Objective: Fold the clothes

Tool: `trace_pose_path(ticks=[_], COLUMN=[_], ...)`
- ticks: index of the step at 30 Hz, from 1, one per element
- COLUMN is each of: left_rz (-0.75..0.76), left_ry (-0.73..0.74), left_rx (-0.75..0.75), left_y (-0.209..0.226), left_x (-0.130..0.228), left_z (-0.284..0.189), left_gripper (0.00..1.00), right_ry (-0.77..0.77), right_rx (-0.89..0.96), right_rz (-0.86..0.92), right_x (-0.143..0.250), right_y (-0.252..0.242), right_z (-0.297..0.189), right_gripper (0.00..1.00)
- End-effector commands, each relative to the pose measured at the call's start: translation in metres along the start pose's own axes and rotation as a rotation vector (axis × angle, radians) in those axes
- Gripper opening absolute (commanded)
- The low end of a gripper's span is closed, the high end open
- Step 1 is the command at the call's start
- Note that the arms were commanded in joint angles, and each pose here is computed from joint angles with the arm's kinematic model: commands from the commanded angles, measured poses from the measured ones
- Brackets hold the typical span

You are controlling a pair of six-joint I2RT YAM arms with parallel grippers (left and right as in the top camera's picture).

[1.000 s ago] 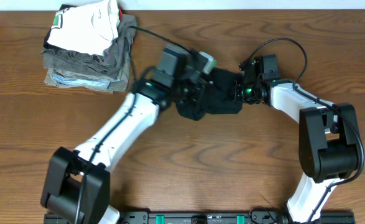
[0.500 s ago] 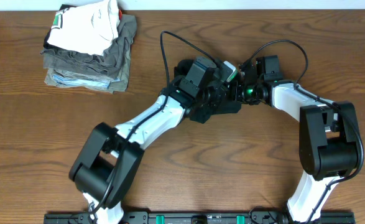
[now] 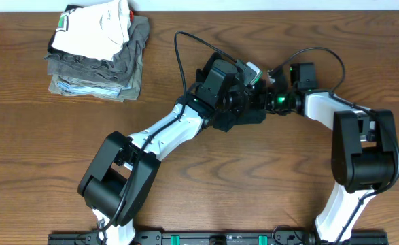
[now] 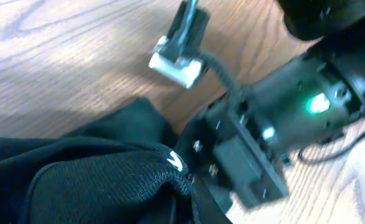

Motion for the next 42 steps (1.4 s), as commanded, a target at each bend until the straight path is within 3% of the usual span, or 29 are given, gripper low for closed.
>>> trace_pose_path(ticks=[1, 5, 7, 11, 19, 25, 30, 37, 42], left_rz=[0.01, 0.009, 0.009, 0.01, -0.038, -0.135, -0.171, -0.246, -0.305], left_ry=[0.001, 0.003, 0.003, 0.002, -0.048, -0.185, -0.258, -0.221, -0.152], left_rx=[-0.003, -0.003, -0.003, -0.003, -0.033, -0.122, -0.21, -0.289, -0.316], left_y=[0.0, 0.0, 0.0, 0.0, 0.014, 0.048, 0.069, 0.09, 0.102], left_x=[-0.001, 0.0, 0.0, 0.0, -0.017, -0.064, -0.083, -0.068, -0.048], left_z=[0.0, 0.0, 0.0, 0.0, -0.017, -0.092, -0.162, -0.203, -0.206], left_gripper=[0.1, 0.63, 0.79, 0.96, 0.98, 0.98, 0.98, 0.98, 0.98], right_ry=[-0.071, -0.185, -0.23, -0.287, -0.329, -0.331, -0.33, -0.28, -0.217], right_rx=[0.099, 0.082, 0.078, 0.067, 0.032, 0.025, 0.032, 0.097, 0.206], right_rz=[0.068, -0.003, -0.027, -0.076, -0.195, -0.325, -0.419, -0.538, -0.612], right_x=[-0.015, -0.045, -0.054, -0.062, -0.073, -0.086, -0.091, -0.067, -0.044], right_y=[-0.033, -0.013, -0.003, 0.015, 0.04, 0.075, 0.108, 0.147, 0.153], right_z=[-0.02, -0.058, -0.074, -0.095, -0.11, -0.112, -0.111, -0.071, -0.049], right_gripper=[0.11, 0.39, 0.43, 0.44, 0.43, 0.4, 0.4, 0.4, 0.48])
Point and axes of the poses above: each gripper's point midway between its finger pads, its own z axis out along the fingers, its own y axis along the line the jaws close on, x = y × z, the point moved 3 cm from there along -z, back along the fingers
